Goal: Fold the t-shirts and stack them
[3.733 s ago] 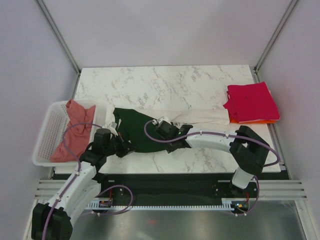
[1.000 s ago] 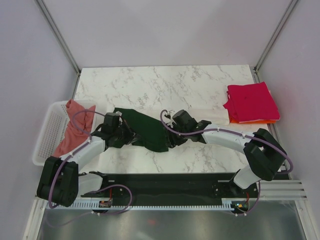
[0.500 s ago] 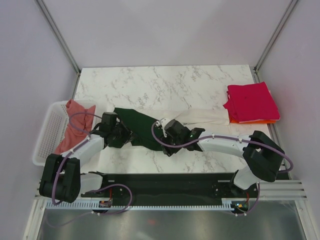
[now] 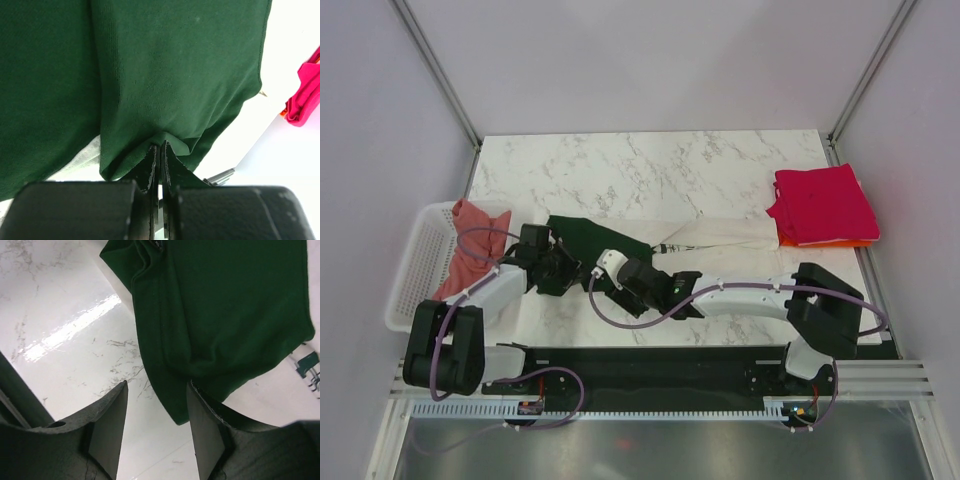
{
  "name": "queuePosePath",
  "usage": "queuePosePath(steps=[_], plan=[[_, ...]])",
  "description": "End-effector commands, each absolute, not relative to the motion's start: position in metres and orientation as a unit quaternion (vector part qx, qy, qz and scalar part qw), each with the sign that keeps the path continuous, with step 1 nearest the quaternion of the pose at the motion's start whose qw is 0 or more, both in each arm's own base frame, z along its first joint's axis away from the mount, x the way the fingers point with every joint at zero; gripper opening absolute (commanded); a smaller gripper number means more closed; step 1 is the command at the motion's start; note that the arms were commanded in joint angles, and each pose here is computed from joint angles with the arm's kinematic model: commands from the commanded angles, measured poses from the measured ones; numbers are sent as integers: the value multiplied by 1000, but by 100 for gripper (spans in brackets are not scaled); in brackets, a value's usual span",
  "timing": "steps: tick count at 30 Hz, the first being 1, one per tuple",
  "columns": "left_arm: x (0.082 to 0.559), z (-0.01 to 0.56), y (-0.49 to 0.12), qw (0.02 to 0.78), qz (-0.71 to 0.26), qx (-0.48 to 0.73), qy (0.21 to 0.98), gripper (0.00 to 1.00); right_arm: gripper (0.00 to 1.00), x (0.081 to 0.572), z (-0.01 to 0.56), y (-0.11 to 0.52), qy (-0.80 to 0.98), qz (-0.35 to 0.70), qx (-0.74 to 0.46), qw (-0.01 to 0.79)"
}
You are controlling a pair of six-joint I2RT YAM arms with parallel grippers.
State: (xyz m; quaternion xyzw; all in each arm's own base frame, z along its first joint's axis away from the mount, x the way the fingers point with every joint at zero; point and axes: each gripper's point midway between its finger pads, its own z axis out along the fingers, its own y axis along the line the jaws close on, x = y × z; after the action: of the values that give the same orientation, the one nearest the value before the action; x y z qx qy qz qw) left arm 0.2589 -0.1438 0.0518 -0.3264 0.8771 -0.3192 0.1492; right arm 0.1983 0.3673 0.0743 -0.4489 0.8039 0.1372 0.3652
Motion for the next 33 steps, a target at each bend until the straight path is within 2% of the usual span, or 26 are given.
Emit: queuePosePath(steps=[1,12,15,20,21,22,23,28,33], plan=[[268,64,-148,145,-338,-322,872,2,58,216,86,380,768,103,-476,415],[271,62,-145,143,-334,-317,876,2,58,214,49,389,737,10,-530,419],[269,61,-145,138,-334,-317,877,2,51,218,43,391,737,-1,-527,422],[268,59,-143,141,-331,-316,878,2,28,226,47,385,741,-24,-509,438],[268,59,-143,140,-330,-316,878,2,22,227,50,385,741,-22,-506,440],[268,58,-143,141,-329,-318,878,2,5,226,49,386,742,-17,-508,437],[268,57,-142,141,-327,-318,879,2,0,226,50,385,743,-13,-508,436],[269,59,-141,152,-326,-305,882,5,0,218,58,387,750,45,-512,416],[267,69,-137,190,-328,-286,880,23,0,210,64,387,757,109,-518,382]])
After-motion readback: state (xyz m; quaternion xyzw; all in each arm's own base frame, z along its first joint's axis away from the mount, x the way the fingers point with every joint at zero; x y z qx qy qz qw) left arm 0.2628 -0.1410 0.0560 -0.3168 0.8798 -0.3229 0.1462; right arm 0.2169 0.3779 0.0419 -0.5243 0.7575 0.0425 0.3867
